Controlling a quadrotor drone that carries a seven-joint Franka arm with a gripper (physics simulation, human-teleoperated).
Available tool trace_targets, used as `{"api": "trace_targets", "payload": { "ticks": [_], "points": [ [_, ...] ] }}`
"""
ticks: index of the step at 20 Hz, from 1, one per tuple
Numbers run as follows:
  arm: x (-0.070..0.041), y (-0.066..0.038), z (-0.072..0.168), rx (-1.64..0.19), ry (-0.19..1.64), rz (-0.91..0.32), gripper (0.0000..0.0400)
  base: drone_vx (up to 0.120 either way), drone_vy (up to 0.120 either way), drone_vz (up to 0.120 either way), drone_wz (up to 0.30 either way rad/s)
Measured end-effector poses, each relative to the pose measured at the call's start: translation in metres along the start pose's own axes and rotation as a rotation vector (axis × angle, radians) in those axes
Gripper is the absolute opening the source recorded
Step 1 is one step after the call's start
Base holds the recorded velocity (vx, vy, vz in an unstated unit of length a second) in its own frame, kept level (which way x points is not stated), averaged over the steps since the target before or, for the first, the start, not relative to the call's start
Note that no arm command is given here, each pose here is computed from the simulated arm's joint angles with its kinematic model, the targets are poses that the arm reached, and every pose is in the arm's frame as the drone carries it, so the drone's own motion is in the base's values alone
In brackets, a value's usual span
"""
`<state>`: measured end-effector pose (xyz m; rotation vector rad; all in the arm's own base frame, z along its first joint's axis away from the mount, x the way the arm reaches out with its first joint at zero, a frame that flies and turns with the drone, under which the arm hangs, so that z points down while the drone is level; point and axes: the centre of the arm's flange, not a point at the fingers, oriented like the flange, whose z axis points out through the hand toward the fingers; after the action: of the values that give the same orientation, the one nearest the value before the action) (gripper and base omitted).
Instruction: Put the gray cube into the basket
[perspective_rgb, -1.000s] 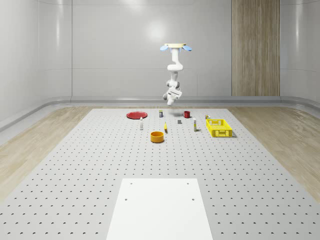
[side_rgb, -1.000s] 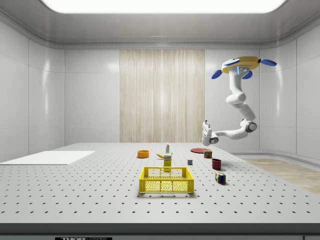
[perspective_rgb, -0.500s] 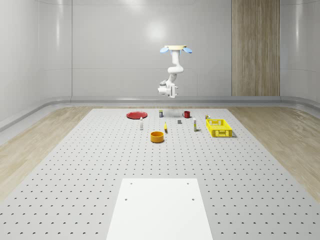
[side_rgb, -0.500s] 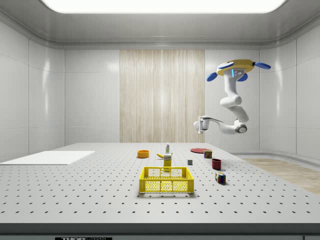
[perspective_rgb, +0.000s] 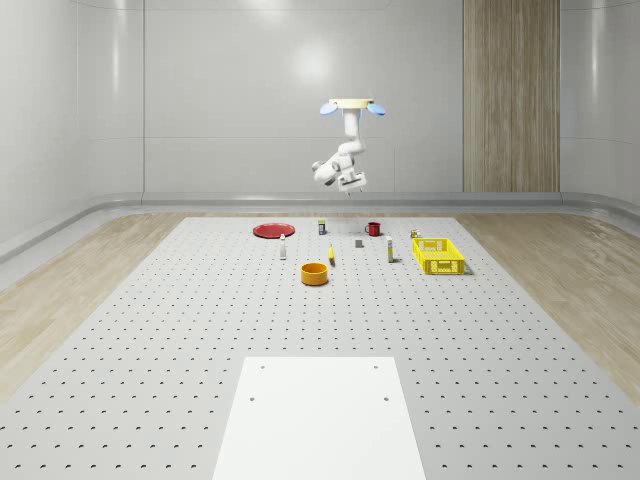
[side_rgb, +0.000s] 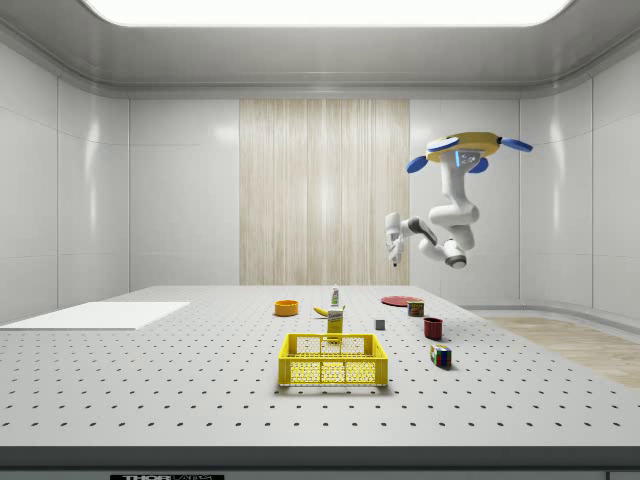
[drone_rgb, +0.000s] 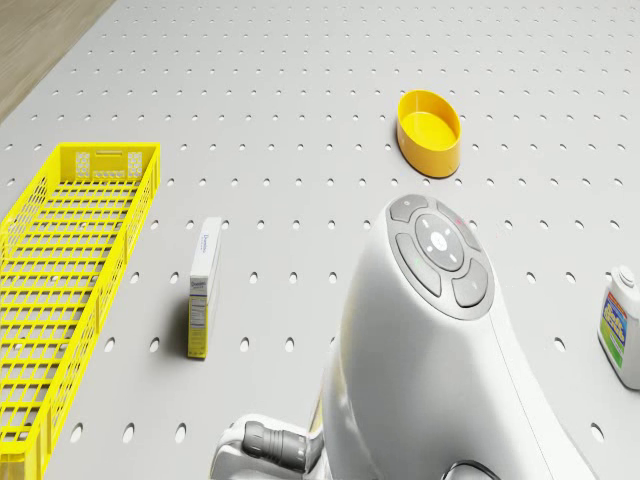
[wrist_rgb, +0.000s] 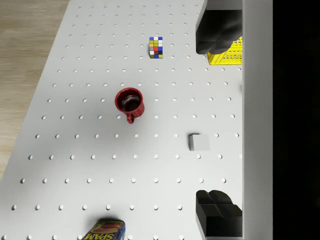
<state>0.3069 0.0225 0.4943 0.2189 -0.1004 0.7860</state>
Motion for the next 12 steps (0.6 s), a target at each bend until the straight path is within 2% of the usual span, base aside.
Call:
{"api": "trace_targets", "payload": {
  "ticks": [5,11,12],
  "points": [
    [-0.010,-0.010,0.000,-0.095,0.100,-0.003,0.0400,0.000,0.000,-0.120,0.000],
    [-0.014,-0.014,0.001,-0.138,0.146,-0.005,0.0400,0.000,0.113,-0.120,0.000],
    [-0.015,-0.014,0.001,-0.142,0.150,-0.005,0.0400,0.000,0.000,-0.120,0.000]
  ]
}}
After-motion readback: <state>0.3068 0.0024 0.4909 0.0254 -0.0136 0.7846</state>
